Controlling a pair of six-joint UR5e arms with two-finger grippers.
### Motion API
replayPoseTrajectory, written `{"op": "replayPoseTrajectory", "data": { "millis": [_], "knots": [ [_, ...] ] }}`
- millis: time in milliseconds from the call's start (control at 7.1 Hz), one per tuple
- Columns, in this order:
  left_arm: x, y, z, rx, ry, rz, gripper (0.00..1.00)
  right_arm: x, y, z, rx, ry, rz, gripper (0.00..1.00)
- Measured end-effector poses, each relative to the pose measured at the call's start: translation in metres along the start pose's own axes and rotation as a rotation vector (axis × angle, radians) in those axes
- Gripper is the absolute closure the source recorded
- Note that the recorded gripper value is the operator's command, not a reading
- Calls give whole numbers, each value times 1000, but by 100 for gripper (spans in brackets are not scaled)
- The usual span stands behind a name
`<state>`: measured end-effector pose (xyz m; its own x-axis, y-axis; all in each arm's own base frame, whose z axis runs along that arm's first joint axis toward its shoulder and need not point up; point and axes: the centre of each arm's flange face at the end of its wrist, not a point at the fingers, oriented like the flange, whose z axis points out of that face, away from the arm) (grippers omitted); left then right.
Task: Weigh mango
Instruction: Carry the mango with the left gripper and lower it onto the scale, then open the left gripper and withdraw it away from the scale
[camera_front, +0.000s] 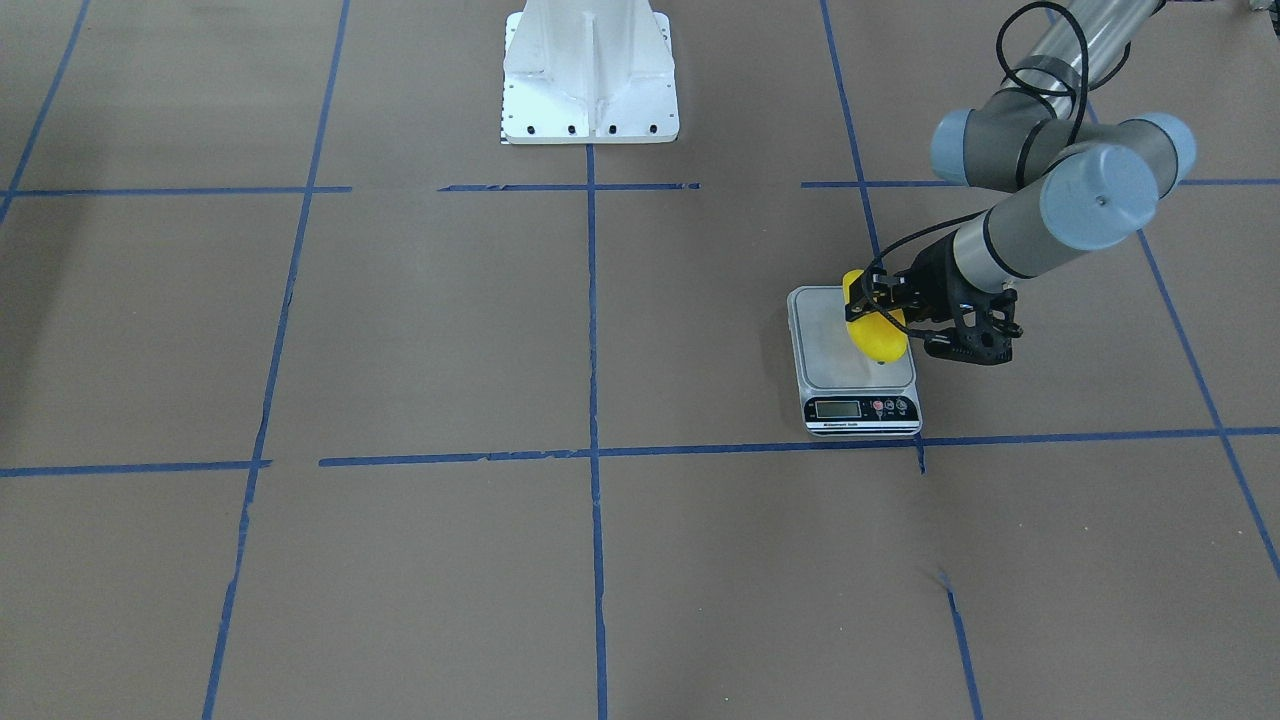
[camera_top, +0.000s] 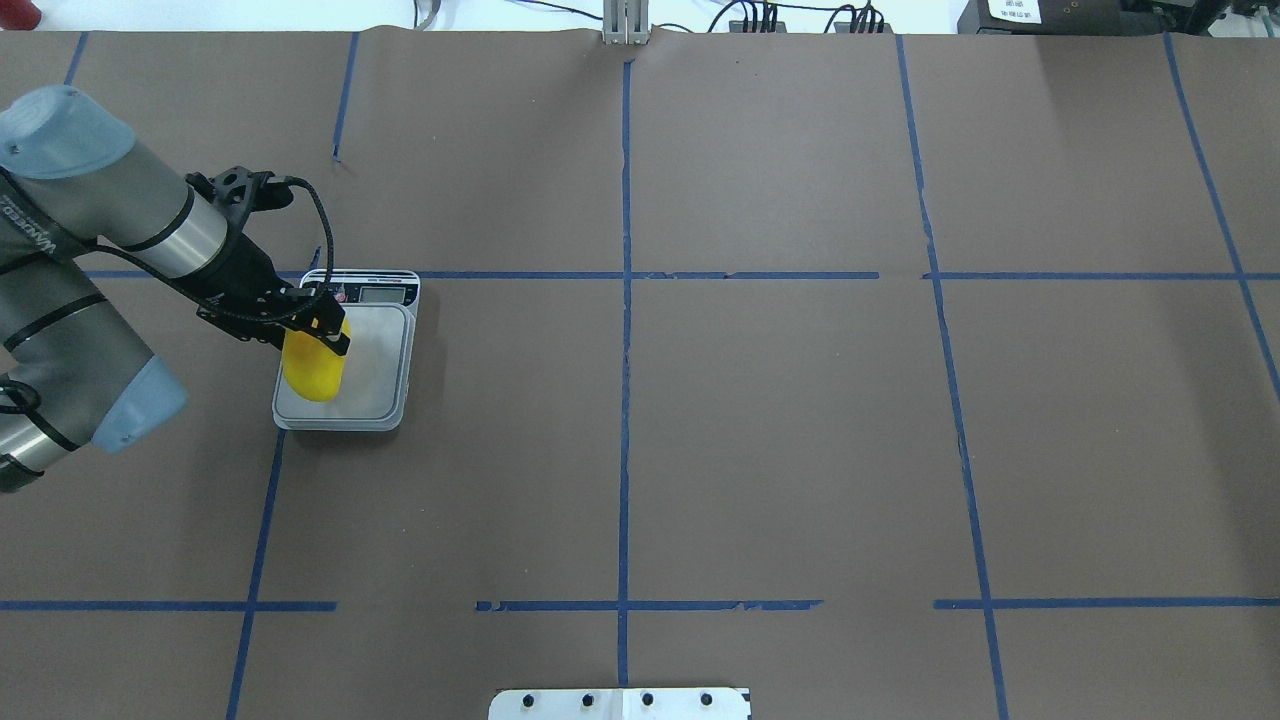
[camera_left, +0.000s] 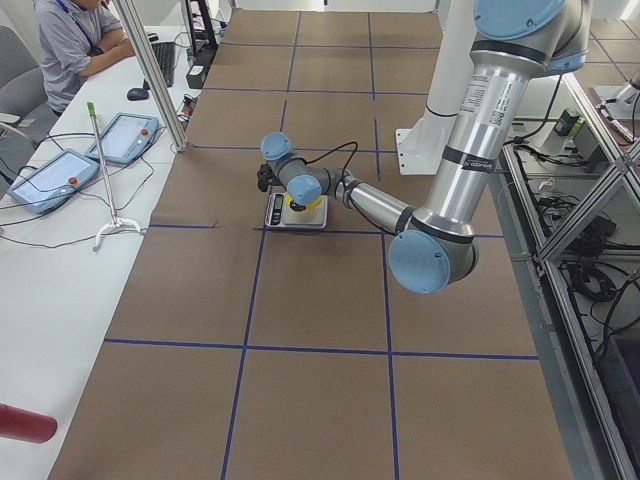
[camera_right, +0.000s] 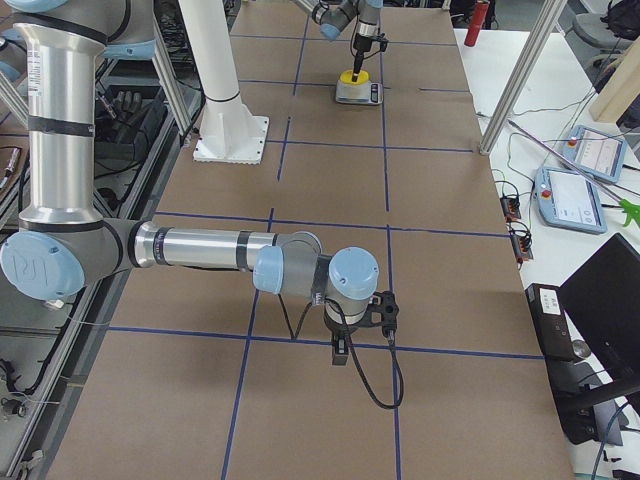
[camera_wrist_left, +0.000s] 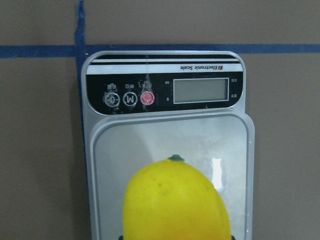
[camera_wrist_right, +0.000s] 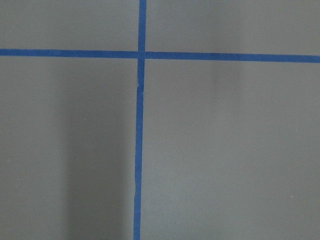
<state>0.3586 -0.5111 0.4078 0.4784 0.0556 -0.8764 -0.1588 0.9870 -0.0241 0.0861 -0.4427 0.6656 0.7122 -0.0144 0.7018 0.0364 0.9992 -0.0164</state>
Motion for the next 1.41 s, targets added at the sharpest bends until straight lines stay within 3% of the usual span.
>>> {"op": "replayPoseTrajectory", "data": {
  "millis": [423,986,1408],
  "knots": [
    [0,-9,13,-14,-10,-6,3,0,0,0,0,0,0,0],
    [3,-7,9,-13,-3,-8,0,0,0,0,0,0,0,0],
    [-66,24,-75,99,4,-38,0,0,0,0,0,0,0,0]
  ]
}}
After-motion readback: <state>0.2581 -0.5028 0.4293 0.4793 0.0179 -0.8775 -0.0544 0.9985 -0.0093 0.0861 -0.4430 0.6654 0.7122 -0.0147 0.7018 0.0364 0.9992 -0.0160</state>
